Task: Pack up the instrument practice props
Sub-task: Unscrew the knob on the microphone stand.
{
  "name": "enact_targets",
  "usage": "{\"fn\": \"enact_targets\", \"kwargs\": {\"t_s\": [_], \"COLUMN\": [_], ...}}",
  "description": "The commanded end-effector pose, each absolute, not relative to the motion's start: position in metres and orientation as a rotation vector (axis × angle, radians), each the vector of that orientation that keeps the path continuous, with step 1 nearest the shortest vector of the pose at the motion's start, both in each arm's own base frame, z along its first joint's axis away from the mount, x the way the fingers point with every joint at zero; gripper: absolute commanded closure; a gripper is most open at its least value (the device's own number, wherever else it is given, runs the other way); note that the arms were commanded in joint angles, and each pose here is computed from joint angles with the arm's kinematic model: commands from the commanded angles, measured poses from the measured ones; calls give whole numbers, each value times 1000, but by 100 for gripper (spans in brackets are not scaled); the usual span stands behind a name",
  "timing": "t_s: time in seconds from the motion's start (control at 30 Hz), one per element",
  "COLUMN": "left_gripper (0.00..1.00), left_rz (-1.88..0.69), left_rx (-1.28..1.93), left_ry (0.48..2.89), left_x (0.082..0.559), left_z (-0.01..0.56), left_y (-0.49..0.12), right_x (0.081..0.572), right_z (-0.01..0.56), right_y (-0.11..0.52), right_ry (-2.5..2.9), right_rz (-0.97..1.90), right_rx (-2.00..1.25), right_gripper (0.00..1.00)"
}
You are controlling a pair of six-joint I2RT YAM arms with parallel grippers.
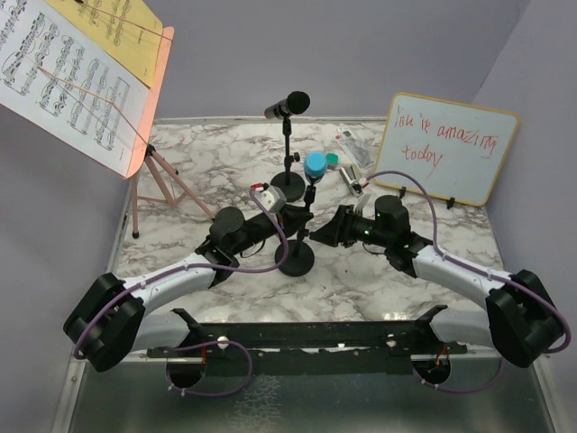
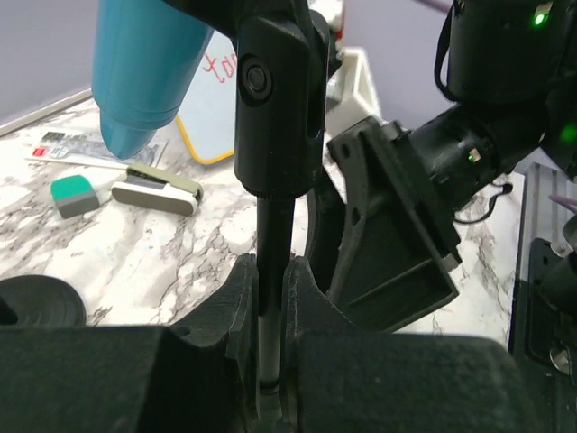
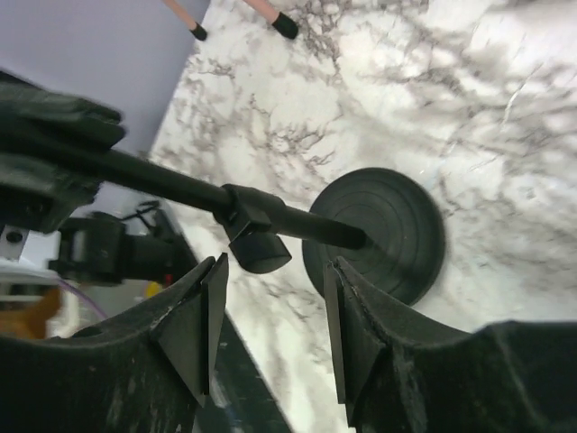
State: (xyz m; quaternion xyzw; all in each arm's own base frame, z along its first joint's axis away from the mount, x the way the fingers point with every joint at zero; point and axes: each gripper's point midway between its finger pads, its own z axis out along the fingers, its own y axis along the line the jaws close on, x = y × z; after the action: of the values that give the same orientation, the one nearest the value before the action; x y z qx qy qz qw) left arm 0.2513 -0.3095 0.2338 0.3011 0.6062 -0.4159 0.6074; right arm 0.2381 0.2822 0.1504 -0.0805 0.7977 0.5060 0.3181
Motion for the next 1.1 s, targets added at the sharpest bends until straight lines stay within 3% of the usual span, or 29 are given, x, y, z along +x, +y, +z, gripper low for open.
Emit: {"fn": "enact_targets", "kwargs": {"t_s": [0.0,0.47,1.07], "left_gripper": [100,100,100], "left_rz": [-1016,-1025,-1037], "left_rx": [815,865,786], "left_ry": [1261,1037,1051], "left_x": [238,228,229], "left_z": [243,270,262], "left_y": [-314,-316,-303], "right_x": [245,234,233], "right_z": [149,166,170], "right_y": [257,261,281], "right_ry": [1962,1381,1169], "right_rz": [1012,808,607], "right_rx": [-506,-1029,-1244], "right_gripper": [46,44,52]}}
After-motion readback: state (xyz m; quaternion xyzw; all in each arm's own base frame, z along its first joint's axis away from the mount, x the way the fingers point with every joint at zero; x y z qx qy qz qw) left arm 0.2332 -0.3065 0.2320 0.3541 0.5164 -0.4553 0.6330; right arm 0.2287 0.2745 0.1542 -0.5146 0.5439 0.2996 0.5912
